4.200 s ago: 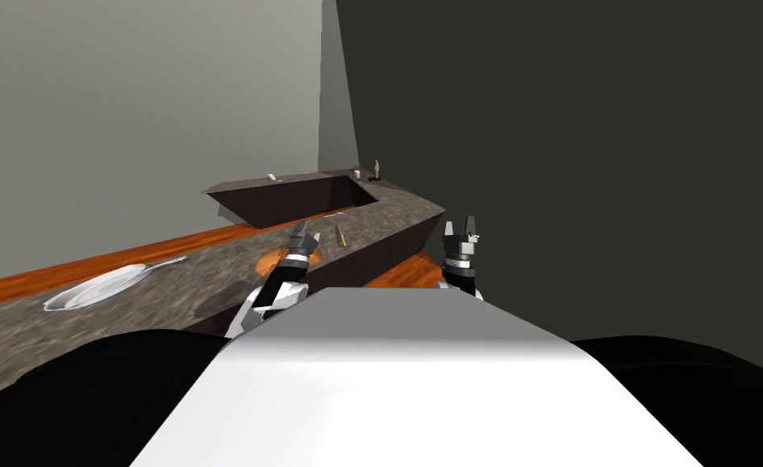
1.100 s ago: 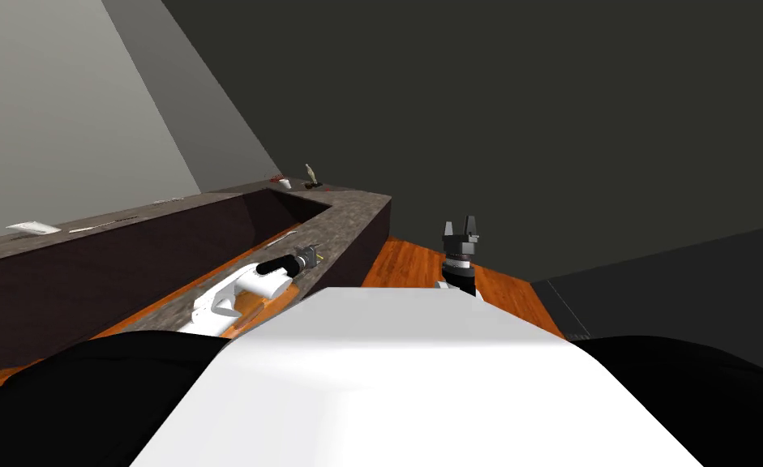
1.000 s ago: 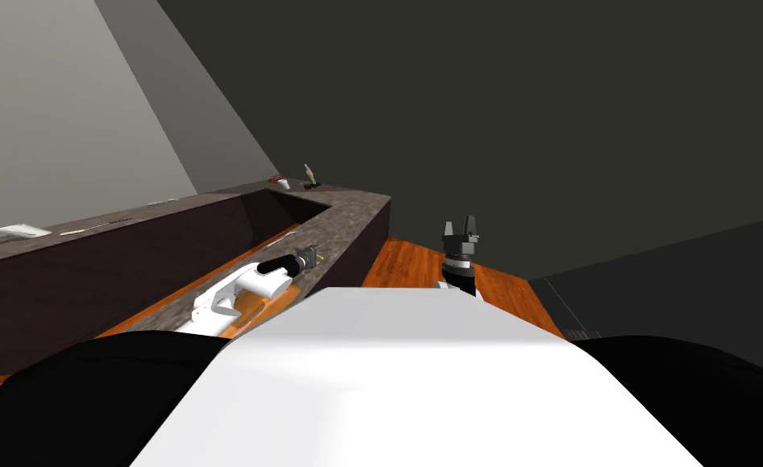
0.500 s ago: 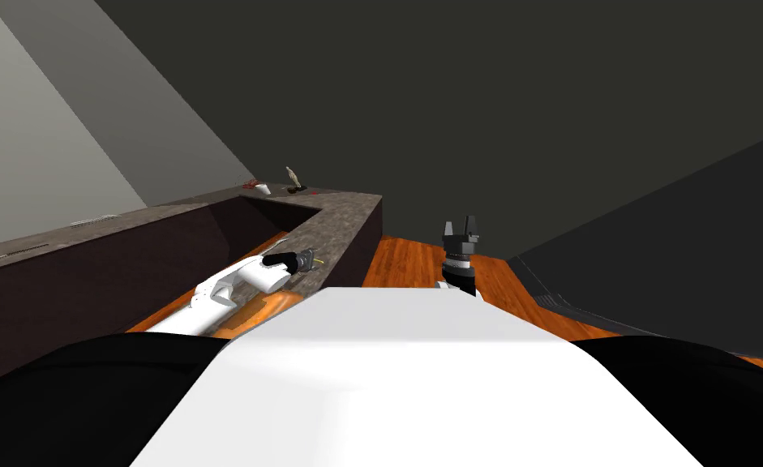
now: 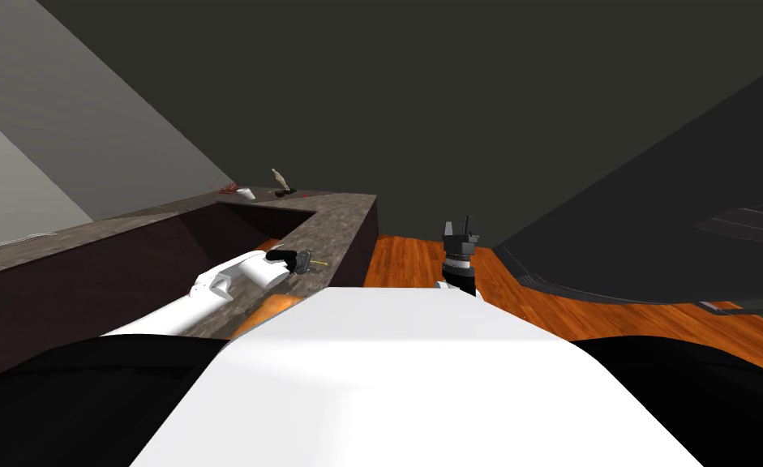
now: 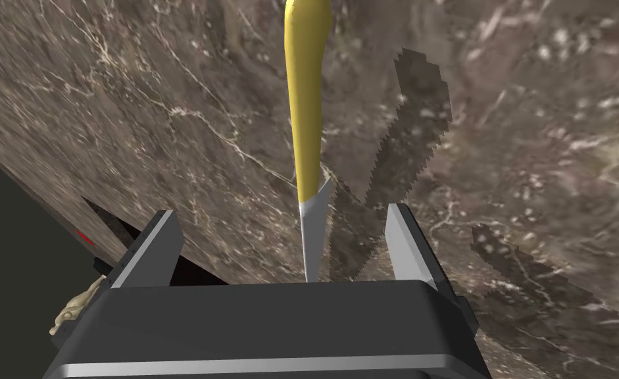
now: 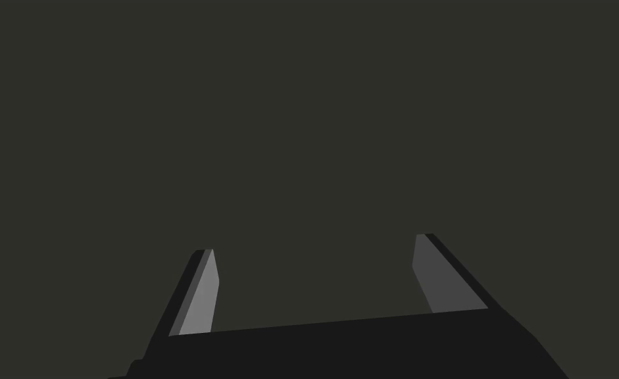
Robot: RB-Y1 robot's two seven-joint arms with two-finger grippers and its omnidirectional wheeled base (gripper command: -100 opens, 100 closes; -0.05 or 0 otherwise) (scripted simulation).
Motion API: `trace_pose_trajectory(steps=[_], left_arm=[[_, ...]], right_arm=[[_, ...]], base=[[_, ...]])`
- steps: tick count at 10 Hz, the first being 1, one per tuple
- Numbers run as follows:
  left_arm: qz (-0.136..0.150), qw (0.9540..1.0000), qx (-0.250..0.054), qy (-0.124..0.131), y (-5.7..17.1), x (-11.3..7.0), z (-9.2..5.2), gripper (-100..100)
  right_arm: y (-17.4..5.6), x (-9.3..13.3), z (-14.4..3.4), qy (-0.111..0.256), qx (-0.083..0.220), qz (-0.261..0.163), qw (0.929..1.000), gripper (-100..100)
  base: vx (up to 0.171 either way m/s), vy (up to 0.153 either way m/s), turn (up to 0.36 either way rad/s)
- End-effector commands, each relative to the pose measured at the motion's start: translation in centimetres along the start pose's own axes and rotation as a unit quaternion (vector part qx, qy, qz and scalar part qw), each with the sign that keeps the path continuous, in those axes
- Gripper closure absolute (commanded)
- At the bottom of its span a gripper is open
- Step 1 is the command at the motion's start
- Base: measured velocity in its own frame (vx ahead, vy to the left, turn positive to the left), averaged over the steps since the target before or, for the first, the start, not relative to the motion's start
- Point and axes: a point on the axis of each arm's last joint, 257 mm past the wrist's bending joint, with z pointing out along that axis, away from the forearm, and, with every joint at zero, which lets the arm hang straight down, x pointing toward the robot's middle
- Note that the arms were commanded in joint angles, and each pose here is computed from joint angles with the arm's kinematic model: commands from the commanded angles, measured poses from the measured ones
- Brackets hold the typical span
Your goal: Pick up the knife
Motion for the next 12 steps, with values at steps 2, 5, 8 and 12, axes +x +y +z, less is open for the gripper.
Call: trace_pose_trajectory(steps=[2,5,8,12], left_arm=[[0.000,1.0000,-0.002,-0.001,0.1,-0.1,0.0,0],[-0.004,1.0000,0.000,-0.007,0.7,-0.9,1.4,-100],[-0.003,1.0000,0.000,-0.006,0.5,-0.8,1.2,100],[-0.003,1.0000,0.000,-0.006,0.5,-0.8,1.2,0]], right_arm=[[0.0,0.0,0.0,0.000,0.000,0.000,1.0000,0],[0.0,0.0,0.0,0.000,0.000,0.000,1.0000,0],[0.0,0.0,0.0,0.000,0.000,0.000,1.0000,0],[0.0,0.0,0.0,0.000,0.000,0.000,1.0000,0]], base=[[-0.013,0.044,-0.025],[0.007,-0.011,-0.045],[0.001,-0.003,-0.002],[0.000,0.000,0.000]])
